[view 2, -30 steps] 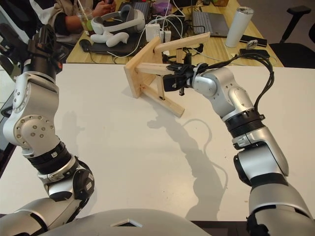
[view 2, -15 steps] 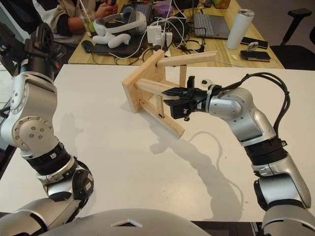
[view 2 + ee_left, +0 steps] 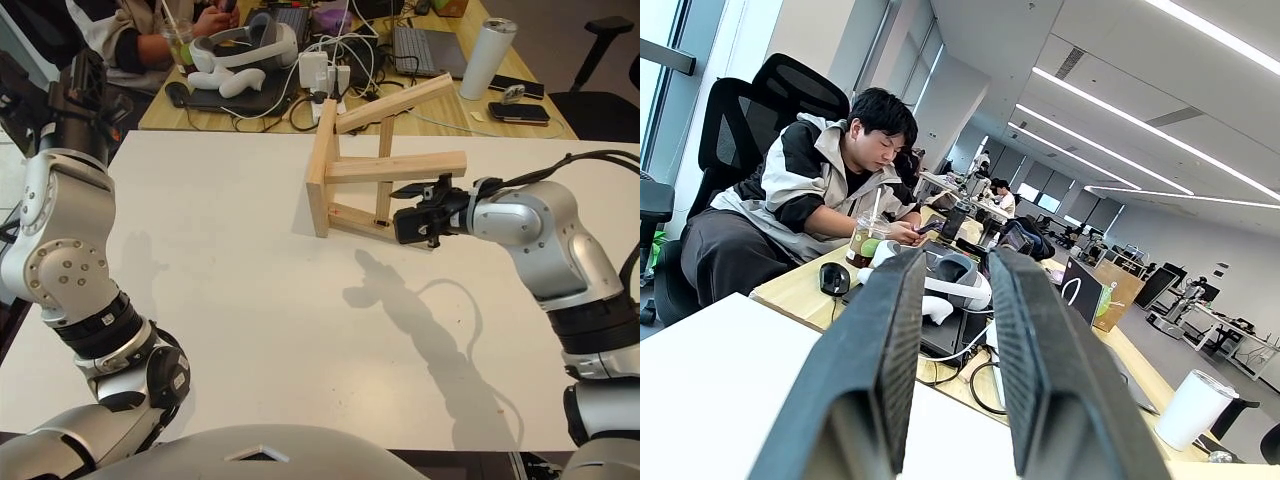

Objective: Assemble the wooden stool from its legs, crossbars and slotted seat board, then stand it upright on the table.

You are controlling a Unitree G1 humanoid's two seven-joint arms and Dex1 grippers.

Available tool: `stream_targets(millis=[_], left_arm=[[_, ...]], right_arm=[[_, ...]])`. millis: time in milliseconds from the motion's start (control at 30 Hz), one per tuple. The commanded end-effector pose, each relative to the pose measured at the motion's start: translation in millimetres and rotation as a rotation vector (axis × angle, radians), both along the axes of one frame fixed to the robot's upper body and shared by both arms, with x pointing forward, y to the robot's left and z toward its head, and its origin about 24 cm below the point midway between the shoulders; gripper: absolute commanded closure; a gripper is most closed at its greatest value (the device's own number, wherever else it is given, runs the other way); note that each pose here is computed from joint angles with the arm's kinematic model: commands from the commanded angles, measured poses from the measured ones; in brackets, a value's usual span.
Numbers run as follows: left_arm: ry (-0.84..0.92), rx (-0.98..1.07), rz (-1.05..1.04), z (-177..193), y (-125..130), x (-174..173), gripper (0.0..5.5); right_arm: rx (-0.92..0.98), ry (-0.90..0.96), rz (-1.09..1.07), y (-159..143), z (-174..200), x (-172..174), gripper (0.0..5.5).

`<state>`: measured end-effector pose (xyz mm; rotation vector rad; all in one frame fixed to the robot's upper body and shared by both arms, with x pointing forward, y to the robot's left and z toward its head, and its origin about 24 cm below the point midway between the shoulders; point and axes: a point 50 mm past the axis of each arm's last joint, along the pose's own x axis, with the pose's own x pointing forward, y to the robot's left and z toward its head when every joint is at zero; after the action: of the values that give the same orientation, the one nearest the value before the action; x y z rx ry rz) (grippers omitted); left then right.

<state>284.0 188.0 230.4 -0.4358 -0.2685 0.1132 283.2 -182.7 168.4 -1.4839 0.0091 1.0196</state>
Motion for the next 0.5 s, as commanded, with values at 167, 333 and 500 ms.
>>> stream_targets(millis=[167,333,500], left_arm=[[0.009,0.002,-0.002,-1,-2,2,4.37],[0.016,0.003,-0.008,-3,-2,3,4.37],[0.095,0.026,-0.012,-27,-7,-5,4.37]], right_arm=[[-0.016,-0.176,0.011,75,-30,20,2.24],[-0.150,-0.224,-0.070,77,-40,39,2.24],[-0.144,-0.303,-0.103,74,-26,50,2.24]])
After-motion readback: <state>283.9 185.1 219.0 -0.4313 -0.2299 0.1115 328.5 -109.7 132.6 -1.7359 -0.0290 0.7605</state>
